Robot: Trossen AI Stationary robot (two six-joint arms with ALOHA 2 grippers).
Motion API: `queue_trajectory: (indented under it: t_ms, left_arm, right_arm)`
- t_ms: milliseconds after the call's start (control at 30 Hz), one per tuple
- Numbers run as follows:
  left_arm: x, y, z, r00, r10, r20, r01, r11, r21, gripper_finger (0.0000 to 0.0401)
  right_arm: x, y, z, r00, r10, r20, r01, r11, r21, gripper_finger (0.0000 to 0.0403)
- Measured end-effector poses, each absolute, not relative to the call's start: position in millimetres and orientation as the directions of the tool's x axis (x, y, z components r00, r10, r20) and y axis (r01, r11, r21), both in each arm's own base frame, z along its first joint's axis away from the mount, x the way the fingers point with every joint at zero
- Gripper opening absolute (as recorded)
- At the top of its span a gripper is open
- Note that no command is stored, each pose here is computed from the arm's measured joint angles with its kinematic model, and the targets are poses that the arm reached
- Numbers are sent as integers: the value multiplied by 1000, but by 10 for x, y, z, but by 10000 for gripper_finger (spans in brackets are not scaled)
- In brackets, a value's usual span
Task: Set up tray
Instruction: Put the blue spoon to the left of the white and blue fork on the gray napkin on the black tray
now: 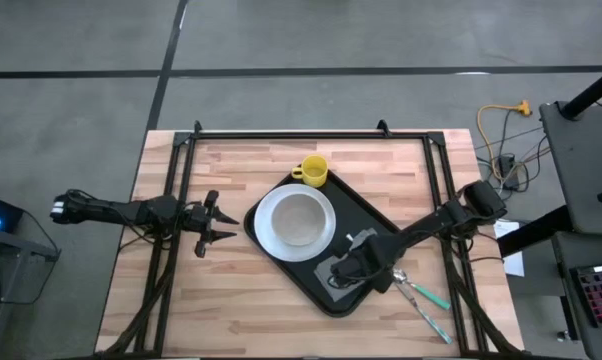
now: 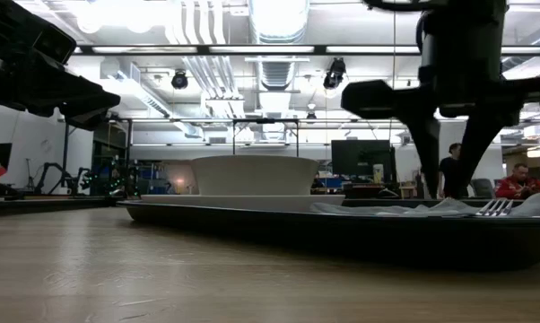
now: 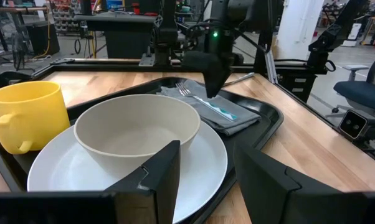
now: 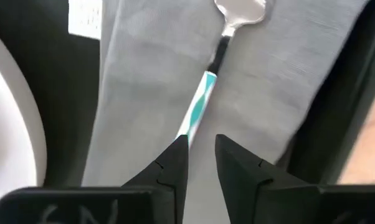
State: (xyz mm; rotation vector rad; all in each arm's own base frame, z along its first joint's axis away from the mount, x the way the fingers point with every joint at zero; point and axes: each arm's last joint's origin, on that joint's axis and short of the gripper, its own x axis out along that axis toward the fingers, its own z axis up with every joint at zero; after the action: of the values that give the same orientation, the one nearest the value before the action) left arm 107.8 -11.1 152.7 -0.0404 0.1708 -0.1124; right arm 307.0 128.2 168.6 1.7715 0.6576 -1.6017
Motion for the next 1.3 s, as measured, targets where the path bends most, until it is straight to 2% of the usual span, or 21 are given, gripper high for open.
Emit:
queue_trajectory:
  t_ms: [300, 400, 500, 667, 700, 833, 1033, 1167, 1300]
  left_arm:
    - [1078, -111, 1527, 979, -115, -168, 108, 993, -50, 136]
    - [1078, -110, 1527, 979, -114, -168, 108, 993, -50, 136]
    - [1078, -110, 1527, 979, -115, -167, 108, 993, -50, 136]
    - [1078, -110, 1527, 979, -115, -167, 108, 993, -50, 136]
    - [1078, -110, 1527, 979, -115, -167, 108, 993, -50, 136]
    - [1078, -110, 1527, 979, -115, -167, 108, 993, -50, 136]
    - [1079, -110, 1525, 979, -114, -170, 107, 993, -50, 136]
    - [1084, -111, 1516, 977, -114, -180, 107, 993, -50, 136]
    - [1088, -112, 1507, 975, -114, -189, 107, 993, -50, 136]
  right_arm:
    - [2962, 1464, 1777, 155, -41, -987, 779, -609, 148, 63]
    - [2905, 1531, 1829, 167, -30, -985, 822, -548, 156, 63]
    - [2842, 1581, 1880, 179, -20, -984, 893, -417, 171, 63]
    - [2715, 1564, 1925, 181, -17, -983, 980, -82, 182, 63]
    - [2687, 1548, 1918, 176, -21, -984, 982, -69, 177, 62]
    - [2538, 1481, 1891, 163, -27, -986, 979, -118, 165, 59]
    - [2288, 1421, 1872, 225, 19, -974, 960, -174, 219, 58]
    - [2141, 1391, 1893, 262, 49, -964, 957, -141, 253, 59]
    - [2046, 1339, 1937, 282, 63, -957, 959, -32, 280, 55]
